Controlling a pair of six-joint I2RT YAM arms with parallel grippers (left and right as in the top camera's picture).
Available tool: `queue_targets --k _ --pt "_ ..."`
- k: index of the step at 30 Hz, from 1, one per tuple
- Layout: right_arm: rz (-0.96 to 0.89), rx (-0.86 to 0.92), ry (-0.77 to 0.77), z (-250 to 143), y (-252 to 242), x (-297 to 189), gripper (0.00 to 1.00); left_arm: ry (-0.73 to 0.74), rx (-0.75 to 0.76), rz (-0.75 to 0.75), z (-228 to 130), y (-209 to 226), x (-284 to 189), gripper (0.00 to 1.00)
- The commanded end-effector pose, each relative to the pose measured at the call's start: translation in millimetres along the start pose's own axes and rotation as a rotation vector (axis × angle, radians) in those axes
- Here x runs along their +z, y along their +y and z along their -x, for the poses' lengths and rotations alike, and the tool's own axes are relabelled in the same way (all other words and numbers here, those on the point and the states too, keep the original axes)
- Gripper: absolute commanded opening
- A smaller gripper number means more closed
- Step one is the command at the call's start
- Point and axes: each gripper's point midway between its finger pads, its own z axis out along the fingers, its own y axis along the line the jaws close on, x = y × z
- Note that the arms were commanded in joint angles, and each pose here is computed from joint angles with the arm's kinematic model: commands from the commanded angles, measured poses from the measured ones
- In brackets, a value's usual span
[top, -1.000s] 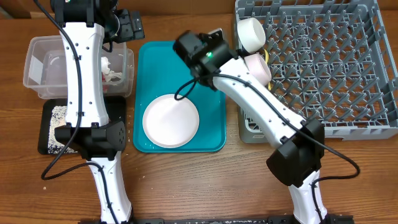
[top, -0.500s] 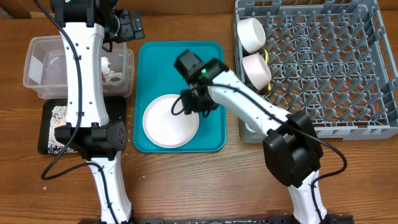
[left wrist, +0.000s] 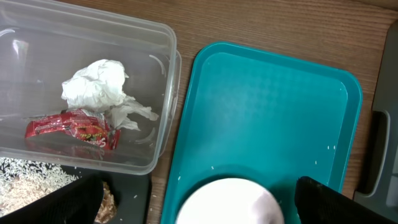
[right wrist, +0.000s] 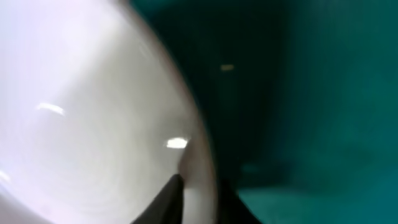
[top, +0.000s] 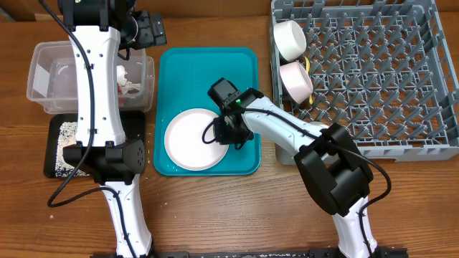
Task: Sort waste into correct bins and load items into the dishwasher
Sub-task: 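Grasp the white plate rim with the right gripper and lift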
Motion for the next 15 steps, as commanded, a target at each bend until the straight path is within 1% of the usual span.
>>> queue_targets --k 1,2,6,9,11,15 --pt "0.026 0.032 0.035 -8.1 1.9 3.6 0.05 -0.007 -0.011 -0.008 0.9 1.0 -3.9 1.00" --pt "0.026 0.032 0.035 -8.2 1.9 3.6 0.04 -0.007 -0.011 -0.008 0.9 1.0 -3.9 1.00" --pt "0.026 0.044 0.035 -7.3 0.5 1.1 0.04 -0.007 -0.011 -0.008 0.9 1.0 -3.9 1.00" --pt "0.015 0.071 0.007 2.0 -1.9 -19.1 0.04 -0.007 -0.011 -0.008 0.9 1.0 -3.9 1.00" --pt "-0.030 0.078 -0.066 16.1 -8.9 -48.0 0.04 -0.007 -0.011 -0.008 0.9 1.0 -3.9 1.00" --pt "-0.105 0.092 -0.248 45.6 -28.7 -129.8 0.04 -0.007 -0.011 -0.008 0.9 1.0 -3.9 1.00"
